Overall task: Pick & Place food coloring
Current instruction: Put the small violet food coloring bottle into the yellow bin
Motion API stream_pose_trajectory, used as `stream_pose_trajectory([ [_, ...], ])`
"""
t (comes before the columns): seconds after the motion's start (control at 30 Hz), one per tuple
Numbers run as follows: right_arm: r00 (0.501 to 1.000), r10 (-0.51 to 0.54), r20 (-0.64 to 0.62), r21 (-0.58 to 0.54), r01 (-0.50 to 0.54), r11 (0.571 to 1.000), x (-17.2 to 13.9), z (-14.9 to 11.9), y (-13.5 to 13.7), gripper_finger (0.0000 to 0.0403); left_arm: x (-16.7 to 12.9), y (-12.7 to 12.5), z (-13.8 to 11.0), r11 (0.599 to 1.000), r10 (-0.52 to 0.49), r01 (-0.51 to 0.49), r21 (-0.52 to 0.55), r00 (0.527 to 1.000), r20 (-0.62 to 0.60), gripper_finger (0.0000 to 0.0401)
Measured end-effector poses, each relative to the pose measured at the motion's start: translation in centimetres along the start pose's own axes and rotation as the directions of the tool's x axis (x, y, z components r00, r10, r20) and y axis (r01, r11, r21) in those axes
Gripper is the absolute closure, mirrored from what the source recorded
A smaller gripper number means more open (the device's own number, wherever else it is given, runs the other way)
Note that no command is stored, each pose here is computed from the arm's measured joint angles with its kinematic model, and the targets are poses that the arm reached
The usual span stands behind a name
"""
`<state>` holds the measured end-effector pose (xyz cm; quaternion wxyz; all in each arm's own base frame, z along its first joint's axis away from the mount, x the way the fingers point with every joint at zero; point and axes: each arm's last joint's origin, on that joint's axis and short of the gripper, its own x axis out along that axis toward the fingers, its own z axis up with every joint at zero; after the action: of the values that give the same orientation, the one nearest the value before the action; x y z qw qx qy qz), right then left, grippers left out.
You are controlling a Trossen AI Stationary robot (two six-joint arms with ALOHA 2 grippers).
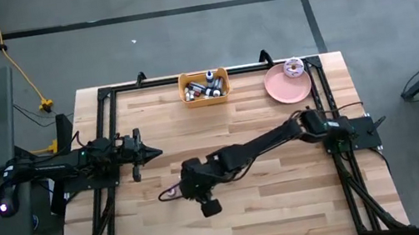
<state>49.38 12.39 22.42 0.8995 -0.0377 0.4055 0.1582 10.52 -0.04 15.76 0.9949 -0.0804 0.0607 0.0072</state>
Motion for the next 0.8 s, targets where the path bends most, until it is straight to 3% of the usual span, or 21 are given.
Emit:
stream_pose_trajectory([
  [0.33,0.989,-0.148,-0.017,0.219,0.149,0.964,-7.3,1.5,0.5,0.036,0.0,0.0,0.0,1.0,0.0,0.0,0.0,1.0,0.0,0.04],
  [0.5,0.96,-0.274,-0.061,0.366,0.277,0.888,-9.5,1.4,0.2,0.036,0.0,0.0,0.0,1.0,0.0,0.0,0.0,1.0,0.0,0.04],
  [0.8,0.861,-0.493,-0.123,0.483,0.486,0.729,-11.9,0.9,-2.8,0.036,0.0,0.0,0.0,1.0,0.0,0.0,0.0,1.0,0.0,0.04],
])
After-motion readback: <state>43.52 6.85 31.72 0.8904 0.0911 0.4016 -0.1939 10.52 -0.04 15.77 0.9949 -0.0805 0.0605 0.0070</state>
